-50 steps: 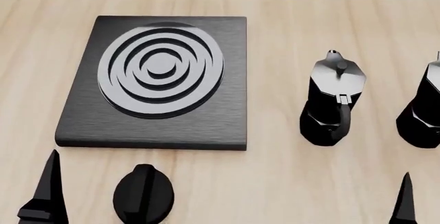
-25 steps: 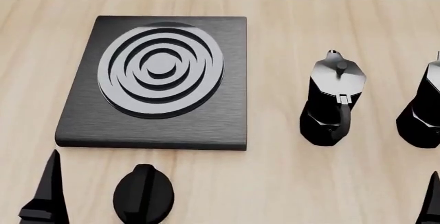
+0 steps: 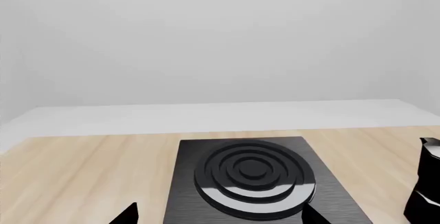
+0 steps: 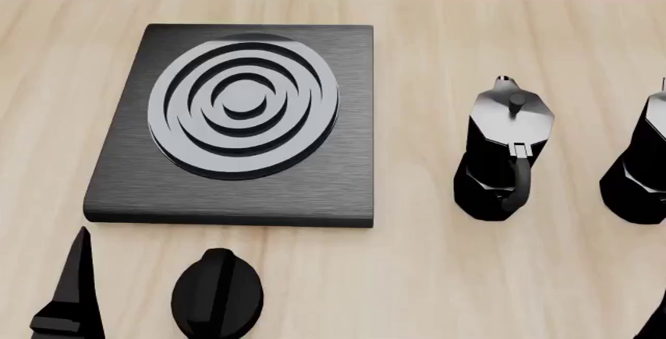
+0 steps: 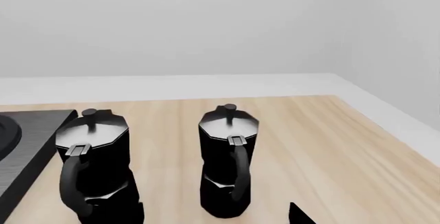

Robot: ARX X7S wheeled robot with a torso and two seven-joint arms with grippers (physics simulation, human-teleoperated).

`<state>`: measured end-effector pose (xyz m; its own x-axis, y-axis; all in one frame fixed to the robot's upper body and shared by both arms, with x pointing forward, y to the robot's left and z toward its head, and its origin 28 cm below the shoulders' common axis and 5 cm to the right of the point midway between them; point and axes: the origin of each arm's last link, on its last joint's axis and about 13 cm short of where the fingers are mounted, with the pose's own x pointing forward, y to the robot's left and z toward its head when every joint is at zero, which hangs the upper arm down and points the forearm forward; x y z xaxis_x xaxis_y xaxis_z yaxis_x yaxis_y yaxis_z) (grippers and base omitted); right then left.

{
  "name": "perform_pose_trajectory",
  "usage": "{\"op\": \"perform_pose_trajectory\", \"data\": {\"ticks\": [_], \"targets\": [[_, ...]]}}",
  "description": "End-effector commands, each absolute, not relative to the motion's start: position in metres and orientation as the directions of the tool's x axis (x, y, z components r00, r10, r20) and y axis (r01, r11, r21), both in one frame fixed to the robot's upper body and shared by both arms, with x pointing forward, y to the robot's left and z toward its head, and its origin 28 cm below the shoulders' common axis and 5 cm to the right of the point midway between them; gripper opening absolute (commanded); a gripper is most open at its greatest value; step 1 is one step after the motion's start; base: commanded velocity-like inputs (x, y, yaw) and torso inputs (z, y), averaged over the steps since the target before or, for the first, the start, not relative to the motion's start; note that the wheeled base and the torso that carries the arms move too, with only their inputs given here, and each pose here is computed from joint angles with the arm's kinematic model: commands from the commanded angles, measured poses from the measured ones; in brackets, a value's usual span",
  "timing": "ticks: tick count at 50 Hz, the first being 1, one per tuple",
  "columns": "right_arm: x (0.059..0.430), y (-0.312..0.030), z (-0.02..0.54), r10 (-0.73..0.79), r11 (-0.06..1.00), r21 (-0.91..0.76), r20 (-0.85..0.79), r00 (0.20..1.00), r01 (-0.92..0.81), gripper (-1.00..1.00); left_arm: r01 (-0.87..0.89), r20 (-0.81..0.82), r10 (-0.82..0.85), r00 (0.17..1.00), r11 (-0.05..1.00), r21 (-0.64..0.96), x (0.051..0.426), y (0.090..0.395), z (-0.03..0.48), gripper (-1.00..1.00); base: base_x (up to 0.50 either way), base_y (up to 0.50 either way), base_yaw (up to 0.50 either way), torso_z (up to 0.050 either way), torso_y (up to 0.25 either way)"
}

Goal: Put the right moka pot on the stove.

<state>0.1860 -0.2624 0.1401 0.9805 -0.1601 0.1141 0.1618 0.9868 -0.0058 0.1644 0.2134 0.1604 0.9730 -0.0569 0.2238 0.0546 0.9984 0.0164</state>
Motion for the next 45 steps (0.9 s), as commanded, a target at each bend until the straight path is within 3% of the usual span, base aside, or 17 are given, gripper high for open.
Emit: {"op": "perform_pose_trajectory", "data": {"ticks": [1, 45], "targets": [[0.196, -0.271, 0.136, -0.172, 0.985, -0.011, 0.107, 0.979, 0.174, 1.0, 0.052, 0.222, -0.054, 0.973, 0.998, 0.018, 0.165, 0.213, 0.161, 1.0, 0.0, 0.0, 0.0, 0.0, 0.0], [0.239, -0.294, 0.137, -0.219, 0.976, -0.008, 0.03, 0.975, 0.22, 1.0, 0.046, 0.233, -0.047, 0.971, 0.999, 0.011, 0.164, 0.213, 0.162, 1.0, 0.0, 0.0, 0.0, 0.0, 0.0]]}}
